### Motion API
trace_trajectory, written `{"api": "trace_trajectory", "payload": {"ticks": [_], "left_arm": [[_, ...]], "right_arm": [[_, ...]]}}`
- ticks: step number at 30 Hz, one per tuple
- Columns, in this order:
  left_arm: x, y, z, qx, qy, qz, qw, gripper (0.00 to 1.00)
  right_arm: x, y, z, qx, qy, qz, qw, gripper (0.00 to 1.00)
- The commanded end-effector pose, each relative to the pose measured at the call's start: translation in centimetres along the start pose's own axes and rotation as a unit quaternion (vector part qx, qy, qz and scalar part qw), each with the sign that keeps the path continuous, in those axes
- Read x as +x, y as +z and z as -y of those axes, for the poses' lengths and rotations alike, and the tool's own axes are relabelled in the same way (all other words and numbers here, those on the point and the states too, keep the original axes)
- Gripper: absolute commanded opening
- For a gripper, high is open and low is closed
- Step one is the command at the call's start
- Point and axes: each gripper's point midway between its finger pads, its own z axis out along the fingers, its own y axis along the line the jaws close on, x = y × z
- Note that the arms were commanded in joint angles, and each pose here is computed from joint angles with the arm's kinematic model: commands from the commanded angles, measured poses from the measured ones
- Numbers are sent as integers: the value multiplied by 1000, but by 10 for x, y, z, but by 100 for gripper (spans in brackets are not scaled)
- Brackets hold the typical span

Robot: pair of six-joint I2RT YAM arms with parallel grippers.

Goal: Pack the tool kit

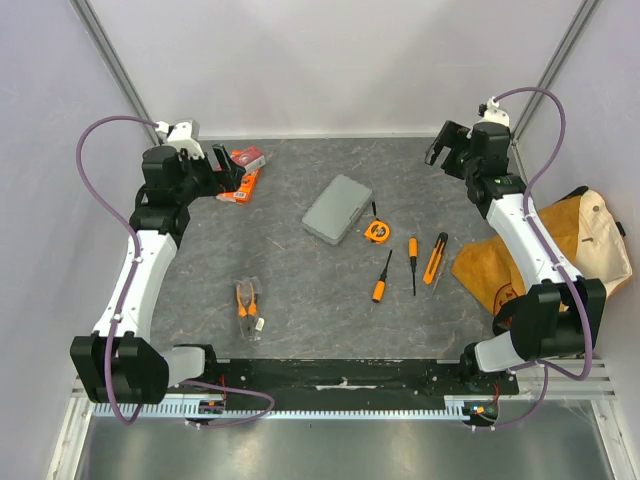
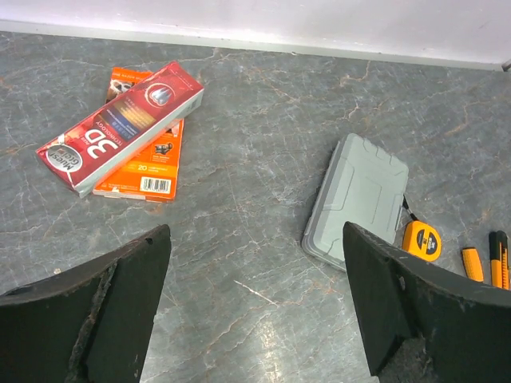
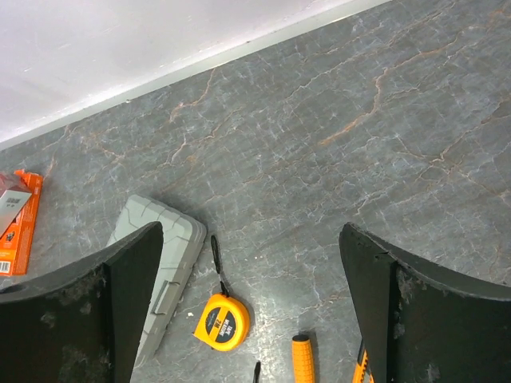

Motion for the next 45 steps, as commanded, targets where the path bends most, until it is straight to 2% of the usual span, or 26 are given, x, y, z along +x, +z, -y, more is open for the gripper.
{"api": "trace_trajectory", "payload": {"ticks": [1,4,6,7,10,12,15,19,23,25,31,36,41,45], "left_arm": [[-13,-5,4,1,-5,26,1000,94],[-16,-3,-3,-22,-25,31,999,95],[-21,-7,-10,-51,-72,44,995,95],[-28,-13,-9,-57,-81,59,993,99],[-47,-25,-4,-37,-108,152,982,99],[-47,-26,1,-16,-95,167,981,99],[-28,-12,16,34,-60,106,992,99],[13,19,31,100,-72,-14,992,97],[38,52,56,191,-124,-139,964,89],[46,66,70,231,-151,-178,945,87],[88,113,110,253,-135,-222,932,86],[139,153,123,208,-122,-260,935,83],[174,182,104,132,-94,-265,951,80],[191,188,94,109,-71,-275,952,80]], "right_arm": [[-14,-6,-3,-1,15,19,1000,98],[-20,-7,0,12,25,35,999,98],[-24,-8,2,16,27,44,999,98],[-26,-9,0,13,28,49,998,98],[-25,-7,-1,11,39,47,998,98],[-19,-4,-12,-20,33,28,999,98],[-4,2,-28,-67,34,-9,997,98],[26,14,-46,-96,43,-55,993,98],[66,20,-86,-130,18,-101,986,98],[83,23,-101,-144,25,-123,982,98],[144,33,-131,-142,38,-181,972,98],[182,42,-141,-124,46,-206,970,98],[199,64,-146,-114,43,-215,969,81],[215,74,-140,-95,41,-231,967,74]]}}
